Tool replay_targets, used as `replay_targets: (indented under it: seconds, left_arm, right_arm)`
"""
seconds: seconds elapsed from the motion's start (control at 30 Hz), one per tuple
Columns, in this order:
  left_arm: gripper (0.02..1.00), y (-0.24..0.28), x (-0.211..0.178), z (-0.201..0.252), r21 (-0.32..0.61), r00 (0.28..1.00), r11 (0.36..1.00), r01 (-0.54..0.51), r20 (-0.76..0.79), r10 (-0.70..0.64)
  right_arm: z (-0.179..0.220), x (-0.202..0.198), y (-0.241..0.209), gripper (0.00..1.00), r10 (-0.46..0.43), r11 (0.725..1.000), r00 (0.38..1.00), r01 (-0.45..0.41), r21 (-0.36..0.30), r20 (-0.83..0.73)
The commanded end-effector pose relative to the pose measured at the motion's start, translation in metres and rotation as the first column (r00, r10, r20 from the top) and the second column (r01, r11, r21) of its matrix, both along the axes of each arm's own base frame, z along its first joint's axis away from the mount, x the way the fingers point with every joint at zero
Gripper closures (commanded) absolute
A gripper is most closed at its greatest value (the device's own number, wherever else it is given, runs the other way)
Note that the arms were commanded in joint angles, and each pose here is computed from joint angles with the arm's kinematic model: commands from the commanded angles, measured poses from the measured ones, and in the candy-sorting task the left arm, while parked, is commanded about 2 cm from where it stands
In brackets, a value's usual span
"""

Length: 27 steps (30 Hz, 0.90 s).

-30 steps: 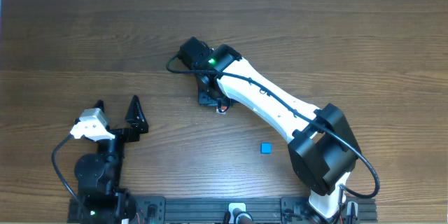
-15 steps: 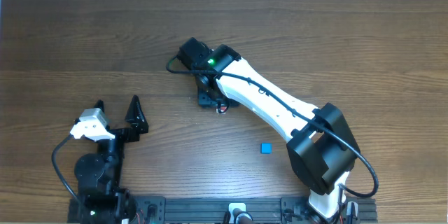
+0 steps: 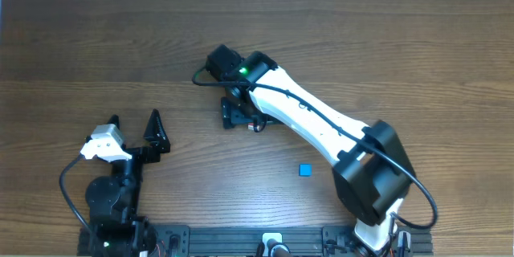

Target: Stack Cubes

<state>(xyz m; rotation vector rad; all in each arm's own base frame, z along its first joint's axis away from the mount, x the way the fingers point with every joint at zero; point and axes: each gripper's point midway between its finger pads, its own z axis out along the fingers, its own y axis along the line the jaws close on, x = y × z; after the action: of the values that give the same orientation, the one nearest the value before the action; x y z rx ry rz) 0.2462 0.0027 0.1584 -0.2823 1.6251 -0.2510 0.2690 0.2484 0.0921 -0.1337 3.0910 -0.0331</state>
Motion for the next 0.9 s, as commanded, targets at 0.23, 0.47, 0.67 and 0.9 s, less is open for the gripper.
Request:
replay_targets:
  seconds: [0.23,0.47,0.67,0.9]
  left_arm:
    - [0.018,0.000,0.000,-0.001,0.014,1.000,1.000,0.003,0.000,-0.003]
    - [0.018,0.000,0.000,-0.001,0.014,1.000,1.000,0.003,0.000,-0.003]
    - [0.018,0.000,0.000,-0.001,0.014,1.000,1.000,0.003,0.000,-0.003]
    - [0.018,0.000,0.000,-0.001,0.014,1.000,1.000,0.003,0.000,-0.003]
  right_arm:
    - [0.065,-0.047,-0.016,0.009,0.123,0.990,0.990,-0.127,0.060,0.071]
    - [0.027,-0.083,-0.062,0.009,0.026,0.999,0.999,-0.027,0.029,0.026]
    - [-0.020,-0.101,-0.084,0.009,-0.045,0.997,0.999,0.046,0.064,-0.025]
    - [-0.052,-0.102,-0.100,0.009,-0.076,0.995,0.997,0.078,0.058,-0.031]
